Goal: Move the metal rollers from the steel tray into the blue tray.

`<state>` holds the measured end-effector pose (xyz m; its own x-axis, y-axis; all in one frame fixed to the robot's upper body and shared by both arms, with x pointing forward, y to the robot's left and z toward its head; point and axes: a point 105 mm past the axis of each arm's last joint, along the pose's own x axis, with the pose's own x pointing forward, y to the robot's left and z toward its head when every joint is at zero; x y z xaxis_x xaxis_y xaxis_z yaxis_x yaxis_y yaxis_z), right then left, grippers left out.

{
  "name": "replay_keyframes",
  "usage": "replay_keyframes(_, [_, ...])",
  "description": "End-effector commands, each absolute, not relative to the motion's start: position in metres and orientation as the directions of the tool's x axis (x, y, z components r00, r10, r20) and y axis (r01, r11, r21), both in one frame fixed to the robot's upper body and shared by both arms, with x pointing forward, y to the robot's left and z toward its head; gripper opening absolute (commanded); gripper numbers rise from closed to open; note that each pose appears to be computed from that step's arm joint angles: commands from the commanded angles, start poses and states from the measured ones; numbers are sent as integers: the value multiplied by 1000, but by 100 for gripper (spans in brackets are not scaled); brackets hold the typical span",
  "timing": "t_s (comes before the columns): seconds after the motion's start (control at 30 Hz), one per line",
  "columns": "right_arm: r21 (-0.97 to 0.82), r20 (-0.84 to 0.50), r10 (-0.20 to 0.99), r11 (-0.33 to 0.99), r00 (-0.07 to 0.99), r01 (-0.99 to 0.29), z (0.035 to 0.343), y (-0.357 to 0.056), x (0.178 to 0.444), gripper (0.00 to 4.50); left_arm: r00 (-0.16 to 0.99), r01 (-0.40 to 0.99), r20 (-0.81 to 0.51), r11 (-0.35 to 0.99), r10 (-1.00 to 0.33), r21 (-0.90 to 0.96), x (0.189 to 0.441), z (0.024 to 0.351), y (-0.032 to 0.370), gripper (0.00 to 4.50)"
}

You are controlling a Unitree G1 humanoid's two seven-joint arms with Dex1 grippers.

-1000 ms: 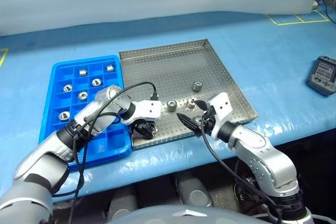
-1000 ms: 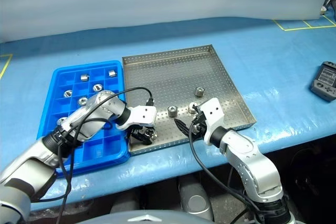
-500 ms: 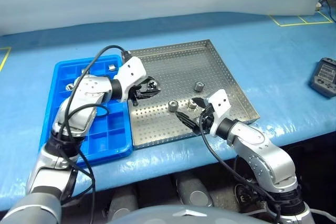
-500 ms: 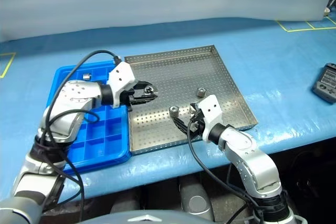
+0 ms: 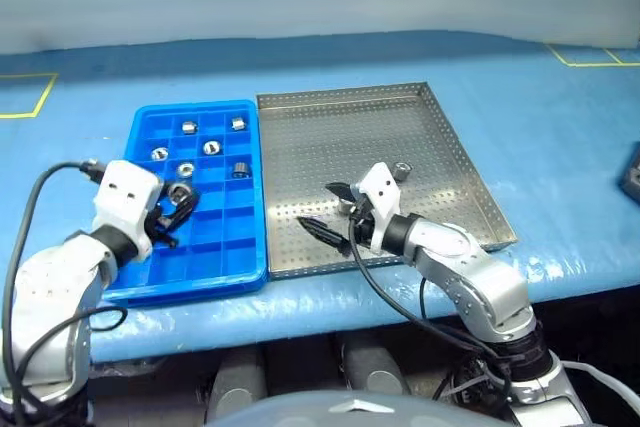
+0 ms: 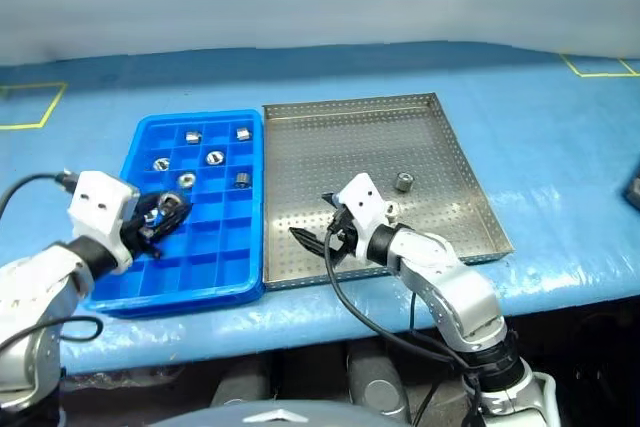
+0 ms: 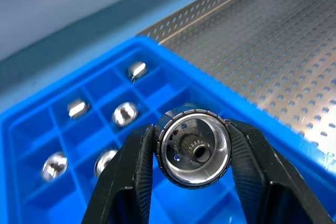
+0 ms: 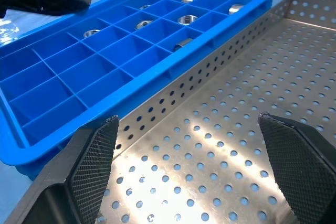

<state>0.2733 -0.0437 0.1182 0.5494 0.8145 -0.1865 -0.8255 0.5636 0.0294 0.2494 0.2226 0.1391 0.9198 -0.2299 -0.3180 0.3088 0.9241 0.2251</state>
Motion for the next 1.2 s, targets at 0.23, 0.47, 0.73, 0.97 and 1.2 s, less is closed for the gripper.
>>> replay_keyframes(0.23, [-6,-196,857,485,476,-875,122,-33,264,450,938,170,-329,969,-105,177,239,118,227,180])
replay_keyframes(0.47, [-14,-194,855,489,482,-872,124,-33,263,450,920,159,-383,974,-87,162,243,100,232,180])
replay_keyframes(0.73, [-25,-164,853,498,495,-867,131,-39,257,450,904,200,-406,972,-136,120,250,96,226,215])
replay_keyframes(0.97, [-36,-158,837,525,524,-850,131,-44,255,450,909,262,-369,955,-196,140,263,108,216,412])
replay_keyframes(1.2, [-50,-160,797,583,583,-811,131,-58,258,450,924,342,-252,919,-290,197,282,152,205,412])
